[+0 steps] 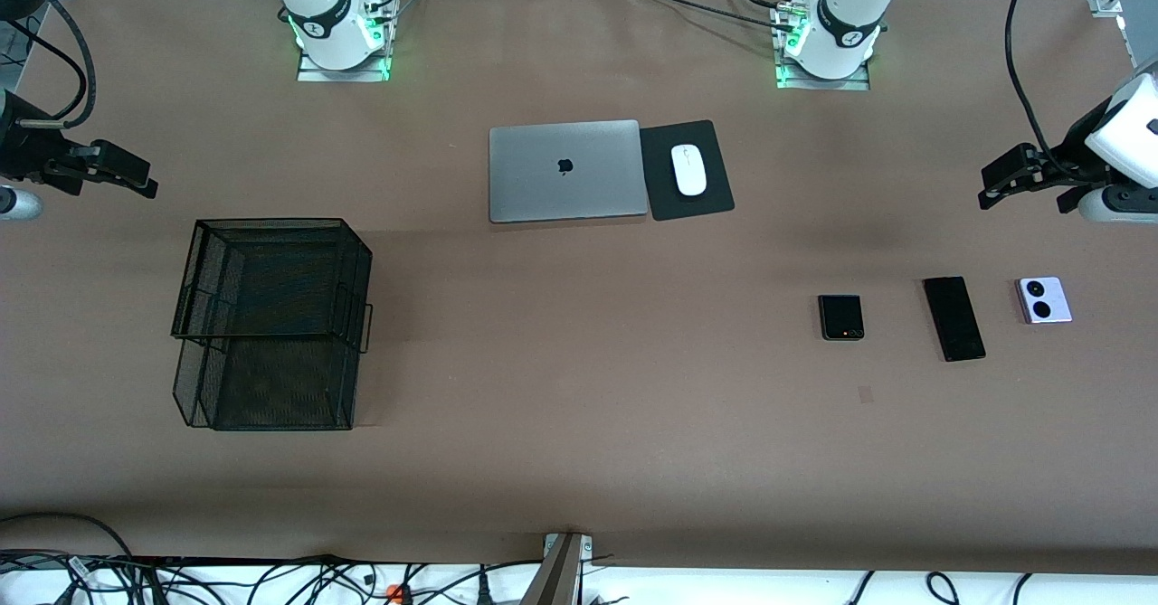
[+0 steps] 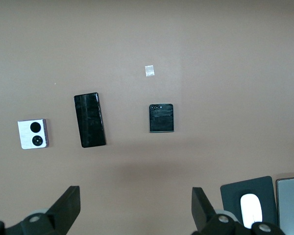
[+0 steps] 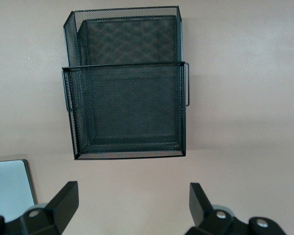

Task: Place phones with both arms

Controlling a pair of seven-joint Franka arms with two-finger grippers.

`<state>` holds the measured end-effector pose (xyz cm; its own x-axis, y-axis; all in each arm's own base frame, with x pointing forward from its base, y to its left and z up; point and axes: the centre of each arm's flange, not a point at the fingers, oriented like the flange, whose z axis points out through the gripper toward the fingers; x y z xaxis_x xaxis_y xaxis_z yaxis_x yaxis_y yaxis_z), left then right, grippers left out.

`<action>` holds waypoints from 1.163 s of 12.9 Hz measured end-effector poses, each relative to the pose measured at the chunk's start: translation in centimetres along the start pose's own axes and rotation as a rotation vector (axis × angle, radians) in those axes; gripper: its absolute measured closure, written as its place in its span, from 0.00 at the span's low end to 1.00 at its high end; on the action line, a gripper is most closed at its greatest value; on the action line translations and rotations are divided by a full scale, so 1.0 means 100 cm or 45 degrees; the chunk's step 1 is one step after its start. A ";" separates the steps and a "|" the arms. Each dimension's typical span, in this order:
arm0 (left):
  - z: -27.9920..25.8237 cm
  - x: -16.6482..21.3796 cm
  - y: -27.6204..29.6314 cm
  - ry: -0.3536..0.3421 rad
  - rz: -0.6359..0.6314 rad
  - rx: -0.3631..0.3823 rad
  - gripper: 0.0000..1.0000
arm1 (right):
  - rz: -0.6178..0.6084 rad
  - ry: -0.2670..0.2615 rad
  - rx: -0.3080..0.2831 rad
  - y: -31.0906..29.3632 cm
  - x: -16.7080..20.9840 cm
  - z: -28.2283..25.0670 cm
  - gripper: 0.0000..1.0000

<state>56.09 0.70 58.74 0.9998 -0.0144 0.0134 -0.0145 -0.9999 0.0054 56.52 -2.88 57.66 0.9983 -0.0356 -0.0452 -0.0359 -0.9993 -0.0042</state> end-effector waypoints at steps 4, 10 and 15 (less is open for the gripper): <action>0.000 0.000 0.000 -0.007 0.000 0.000 0.00 | 0.000 0.000 0.000 0.000 0.000 0.000 0.00; 0.003 0.001 0.001 -0.019 0.003 0.000 0.00 | 0.000 0.000 0.000 0.000 0.000 0.000 0.00; 0.019 0.004 -0.003 -0.090 -0.008 0.000 0.00 | 0.000 0.000 0.000 0.000 0.000 0.000 0.00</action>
<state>56.49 1.01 56.85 0.9983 -0.0084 -0.0569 -0.0081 -1.0000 0.0053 56.52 -2.88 57.67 0.9984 -0.0357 -0.0449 -0.0359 -0.9993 -0.0042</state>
